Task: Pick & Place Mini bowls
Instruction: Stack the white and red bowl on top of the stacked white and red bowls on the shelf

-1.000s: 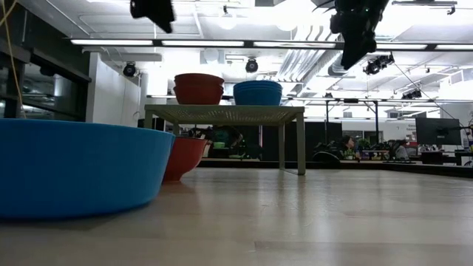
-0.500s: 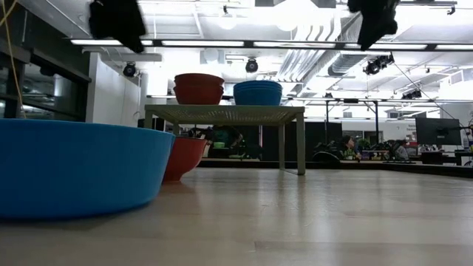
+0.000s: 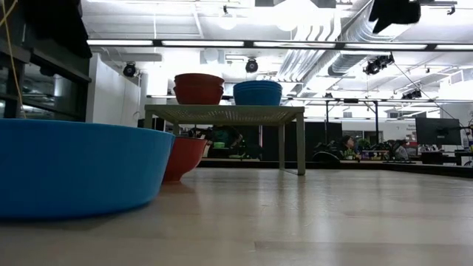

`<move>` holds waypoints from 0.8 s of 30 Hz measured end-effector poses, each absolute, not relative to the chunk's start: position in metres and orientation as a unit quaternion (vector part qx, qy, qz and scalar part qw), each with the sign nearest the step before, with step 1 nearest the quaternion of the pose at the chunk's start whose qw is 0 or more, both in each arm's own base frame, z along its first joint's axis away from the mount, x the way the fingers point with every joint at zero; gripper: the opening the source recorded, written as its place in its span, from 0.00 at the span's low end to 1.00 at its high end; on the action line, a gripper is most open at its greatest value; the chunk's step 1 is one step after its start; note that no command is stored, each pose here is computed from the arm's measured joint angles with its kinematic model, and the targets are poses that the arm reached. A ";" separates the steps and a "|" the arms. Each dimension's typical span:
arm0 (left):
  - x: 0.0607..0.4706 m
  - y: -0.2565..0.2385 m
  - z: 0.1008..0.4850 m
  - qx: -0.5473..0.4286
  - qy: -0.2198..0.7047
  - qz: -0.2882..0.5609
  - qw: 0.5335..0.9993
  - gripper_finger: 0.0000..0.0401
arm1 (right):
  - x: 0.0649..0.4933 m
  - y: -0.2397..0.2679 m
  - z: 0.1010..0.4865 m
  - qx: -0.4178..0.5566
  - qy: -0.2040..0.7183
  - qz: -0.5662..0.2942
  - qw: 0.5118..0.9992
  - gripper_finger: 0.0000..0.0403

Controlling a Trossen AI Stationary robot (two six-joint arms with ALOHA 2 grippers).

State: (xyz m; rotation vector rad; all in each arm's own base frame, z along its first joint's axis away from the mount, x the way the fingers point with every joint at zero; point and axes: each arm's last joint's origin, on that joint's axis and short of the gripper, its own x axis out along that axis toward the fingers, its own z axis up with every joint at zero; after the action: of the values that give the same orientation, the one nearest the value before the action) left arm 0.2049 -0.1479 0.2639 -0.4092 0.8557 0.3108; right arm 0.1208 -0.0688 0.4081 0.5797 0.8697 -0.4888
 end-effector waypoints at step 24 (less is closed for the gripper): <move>0.178 -0.150 0.229 -0.171 0.384 0.204 0.884 0.38 | 0.232 0.017 0.234 0.358 0.341 -0.094 0.864 0.39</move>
State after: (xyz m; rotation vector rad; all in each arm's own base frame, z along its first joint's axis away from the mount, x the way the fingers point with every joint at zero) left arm 0.1785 -0.1497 0.2285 -0.3553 0.7991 0.4238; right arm 0.2324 0.0171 0.2338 0.7506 0.7155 -0.1978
